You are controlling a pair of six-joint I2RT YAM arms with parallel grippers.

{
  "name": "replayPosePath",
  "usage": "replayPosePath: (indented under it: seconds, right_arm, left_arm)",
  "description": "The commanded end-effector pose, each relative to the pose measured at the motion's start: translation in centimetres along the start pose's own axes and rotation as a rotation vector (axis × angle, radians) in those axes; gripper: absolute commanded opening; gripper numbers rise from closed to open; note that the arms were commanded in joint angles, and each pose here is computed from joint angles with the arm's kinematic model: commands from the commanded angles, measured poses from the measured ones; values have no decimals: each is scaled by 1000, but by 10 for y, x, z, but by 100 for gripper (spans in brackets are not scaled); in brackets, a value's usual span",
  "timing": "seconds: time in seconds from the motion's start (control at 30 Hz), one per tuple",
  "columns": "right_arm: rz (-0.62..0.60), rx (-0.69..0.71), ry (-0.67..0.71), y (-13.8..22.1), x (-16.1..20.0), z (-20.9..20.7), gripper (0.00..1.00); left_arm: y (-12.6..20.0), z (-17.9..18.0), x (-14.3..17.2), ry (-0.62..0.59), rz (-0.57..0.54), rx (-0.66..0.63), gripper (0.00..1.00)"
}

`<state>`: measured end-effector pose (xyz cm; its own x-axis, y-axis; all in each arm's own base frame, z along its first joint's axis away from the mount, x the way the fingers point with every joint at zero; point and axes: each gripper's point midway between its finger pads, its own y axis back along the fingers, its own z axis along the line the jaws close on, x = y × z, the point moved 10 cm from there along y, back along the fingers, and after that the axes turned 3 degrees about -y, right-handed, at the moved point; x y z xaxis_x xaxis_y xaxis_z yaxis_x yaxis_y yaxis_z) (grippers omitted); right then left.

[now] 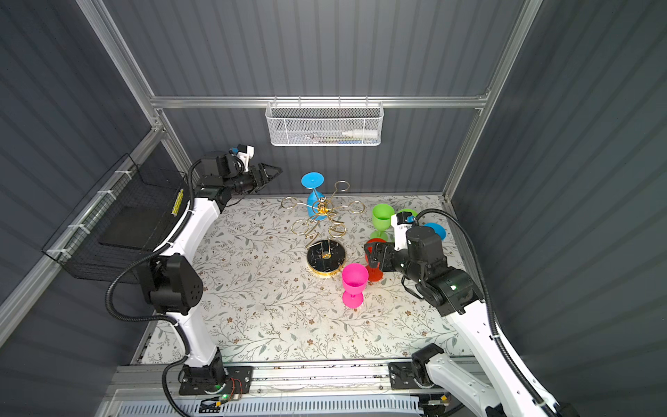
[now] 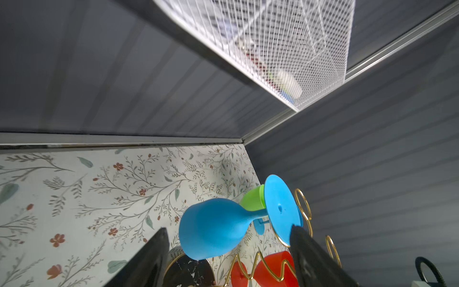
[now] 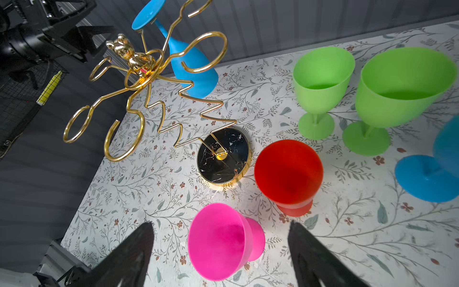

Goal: Take the wine glass off the wine glass rack
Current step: Place the wine glass at the center of the table, then pick up the wine glass from the wine glass rack.

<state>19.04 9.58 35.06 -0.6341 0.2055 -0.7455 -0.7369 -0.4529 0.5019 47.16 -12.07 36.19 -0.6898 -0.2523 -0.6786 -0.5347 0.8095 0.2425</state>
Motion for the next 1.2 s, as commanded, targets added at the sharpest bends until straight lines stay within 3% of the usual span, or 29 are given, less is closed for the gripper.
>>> replayPosePath:
  seconds: [0.0,0.27,0.63,1.17]
  right_arm:
    - [-29,-67,13,4,-9,8,87]
    - [-40,-76,9,8,-8,8,88]
    - [-46,-82,14,9,-8,9,90]
    - [-52,-80,9,13,-7,8,91]
  left_arm:
    - [-13,-22,3,-32,77,59,77]
    - [-42,-28,15,-51,136,96,71]
    - [-48,-32,23,-45,155,135,52]
    - [-57,-33,27,-54,182,133,39]
